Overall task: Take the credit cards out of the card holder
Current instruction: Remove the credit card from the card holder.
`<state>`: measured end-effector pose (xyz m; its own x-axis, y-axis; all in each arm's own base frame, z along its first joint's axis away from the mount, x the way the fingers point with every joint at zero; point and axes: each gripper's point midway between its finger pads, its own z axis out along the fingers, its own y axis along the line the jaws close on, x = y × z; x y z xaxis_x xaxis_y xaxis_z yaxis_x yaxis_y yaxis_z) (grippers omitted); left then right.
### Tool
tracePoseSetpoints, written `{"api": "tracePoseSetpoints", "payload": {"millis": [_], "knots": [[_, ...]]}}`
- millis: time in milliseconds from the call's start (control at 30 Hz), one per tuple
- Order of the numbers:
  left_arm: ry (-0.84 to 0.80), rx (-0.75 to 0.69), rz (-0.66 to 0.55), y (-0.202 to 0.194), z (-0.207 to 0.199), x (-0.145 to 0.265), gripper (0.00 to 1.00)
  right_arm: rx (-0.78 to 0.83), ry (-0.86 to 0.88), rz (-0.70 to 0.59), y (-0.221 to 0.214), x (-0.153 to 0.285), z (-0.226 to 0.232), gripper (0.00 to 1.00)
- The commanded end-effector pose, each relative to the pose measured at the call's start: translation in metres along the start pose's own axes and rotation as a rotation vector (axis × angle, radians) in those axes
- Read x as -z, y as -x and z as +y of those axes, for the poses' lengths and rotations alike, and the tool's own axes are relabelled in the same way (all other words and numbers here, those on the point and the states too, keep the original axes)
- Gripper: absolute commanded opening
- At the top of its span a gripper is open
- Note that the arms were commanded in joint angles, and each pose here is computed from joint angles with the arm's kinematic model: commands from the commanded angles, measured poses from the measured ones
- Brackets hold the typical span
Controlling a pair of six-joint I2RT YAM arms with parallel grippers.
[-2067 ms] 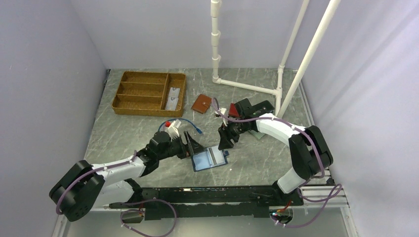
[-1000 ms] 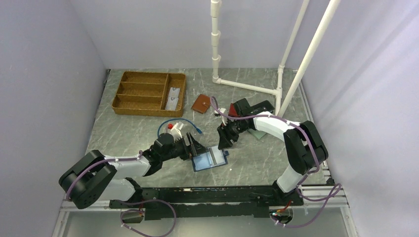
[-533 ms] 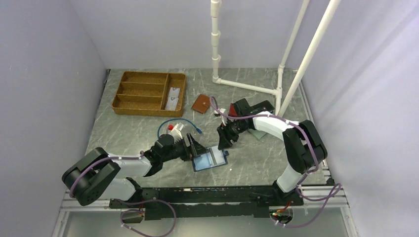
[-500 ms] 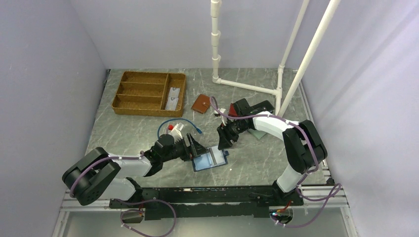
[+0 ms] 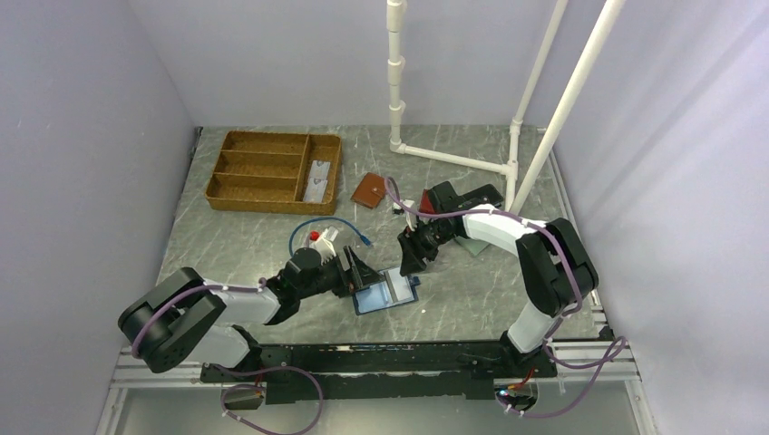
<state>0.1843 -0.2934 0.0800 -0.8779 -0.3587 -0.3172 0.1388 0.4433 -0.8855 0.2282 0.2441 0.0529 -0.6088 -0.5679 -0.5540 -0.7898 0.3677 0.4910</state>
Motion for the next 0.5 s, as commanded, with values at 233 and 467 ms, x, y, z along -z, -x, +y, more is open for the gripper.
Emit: {"api": "tracePoseSetpoints", "payload": {"millis": [233, 467], "knots": [[-0.025, 0.006, -0.01, 0.002, -0.003, -0.013, 0.73, -0.029, -0.015, -0.003, 0.01, -0.003, -0.007, 0.58], [-0.037, 0.023, 0.017, -0.004, -0.002, -0.023, 0.55, -0.04, -0.006, 0.008, 0.008, -0.005, -0.007, 0.51]]}}
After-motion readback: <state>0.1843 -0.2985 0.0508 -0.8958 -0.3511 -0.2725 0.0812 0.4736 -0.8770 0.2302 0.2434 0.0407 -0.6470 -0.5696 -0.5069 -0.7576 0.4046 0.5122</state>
